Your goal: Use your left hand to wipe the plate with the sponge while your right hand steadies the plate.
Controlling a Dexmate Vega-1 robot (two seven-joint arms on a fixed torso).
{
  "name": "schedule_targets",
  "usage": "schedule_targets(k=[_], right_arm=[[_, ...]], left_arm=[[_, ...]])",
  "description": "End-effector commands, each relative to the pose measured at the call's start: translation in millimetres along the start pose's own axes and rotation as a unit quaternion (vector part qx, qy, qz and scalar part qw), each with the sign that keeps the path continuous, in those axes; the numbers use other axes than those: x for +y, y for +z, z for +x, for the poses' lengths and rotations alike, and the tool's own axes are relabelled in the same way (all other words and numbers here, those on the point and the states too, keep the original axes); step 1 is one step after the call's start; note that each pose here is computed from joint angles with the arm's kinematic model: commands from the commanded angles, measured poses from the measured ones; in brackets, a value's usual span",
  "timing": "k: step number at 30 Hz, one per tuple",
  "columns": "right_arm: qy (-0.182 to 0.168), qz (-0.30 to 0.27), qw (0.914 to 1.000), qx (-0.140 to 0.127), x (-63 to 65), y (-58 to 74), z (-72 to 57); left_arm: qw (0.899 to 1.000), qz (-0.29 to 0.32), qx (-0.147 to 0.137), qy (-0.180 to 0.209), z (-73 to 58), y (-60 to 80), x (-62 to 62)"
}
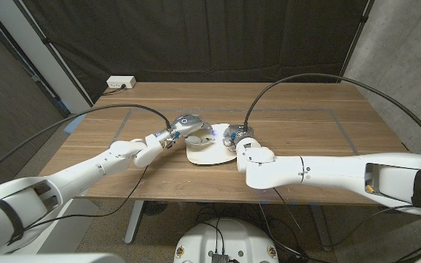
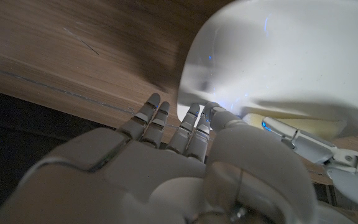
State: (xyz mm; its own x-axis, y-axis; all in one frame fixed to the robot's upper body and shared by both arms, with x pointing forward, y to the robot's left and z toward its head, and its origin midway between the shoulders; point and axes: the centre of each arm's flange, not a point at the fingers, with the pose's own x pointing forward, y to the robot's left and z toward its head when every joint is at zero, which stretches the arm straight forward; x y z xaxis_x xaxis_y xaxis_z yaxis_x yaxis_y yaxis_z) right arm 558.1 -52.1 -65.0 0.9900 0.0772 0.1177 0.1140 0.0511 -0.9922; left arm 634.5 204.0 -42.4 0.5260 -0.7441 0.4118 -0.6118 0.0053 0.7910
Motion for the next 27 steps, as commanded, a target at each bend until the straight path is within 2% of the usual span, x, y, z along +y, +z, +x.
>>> schedule_targets(k=[1, 8, 11, 20, 27], right_arm=[[-0.003, -0.003, 1.0, -0.002, -1.0, -2.7, 3.3], [0.003, -0.006, 1.0, -0.001, 0.9, -4.0, 6.7], [0.001, -0.005, 1.0, -0.002, 1.0, -5.4, 7.2], [0.001, -0.004, 1.0, -0.004, 2.7, -7.9, 10.0], [0.001, -0.002, 1.0, -0.005, 3.1, -9.5, 11.7]], left_arm=[[1.0, -0.017, 0.01, -0.02, 3.7, -3.8, 13.2], [0.999, -0.006, 0.026, 0.044, -2.9, 1.3, 37.2], [0.998, 0.011, 0.029, 0.045, -3.1, 6.0, 46.7], [0.996, 0.067, 0.027, -0.053, 4.9, 16.3, 55.0], [0.989, 0.09, 0.022, -0.111, 11.3, 18.6, 50.7]])
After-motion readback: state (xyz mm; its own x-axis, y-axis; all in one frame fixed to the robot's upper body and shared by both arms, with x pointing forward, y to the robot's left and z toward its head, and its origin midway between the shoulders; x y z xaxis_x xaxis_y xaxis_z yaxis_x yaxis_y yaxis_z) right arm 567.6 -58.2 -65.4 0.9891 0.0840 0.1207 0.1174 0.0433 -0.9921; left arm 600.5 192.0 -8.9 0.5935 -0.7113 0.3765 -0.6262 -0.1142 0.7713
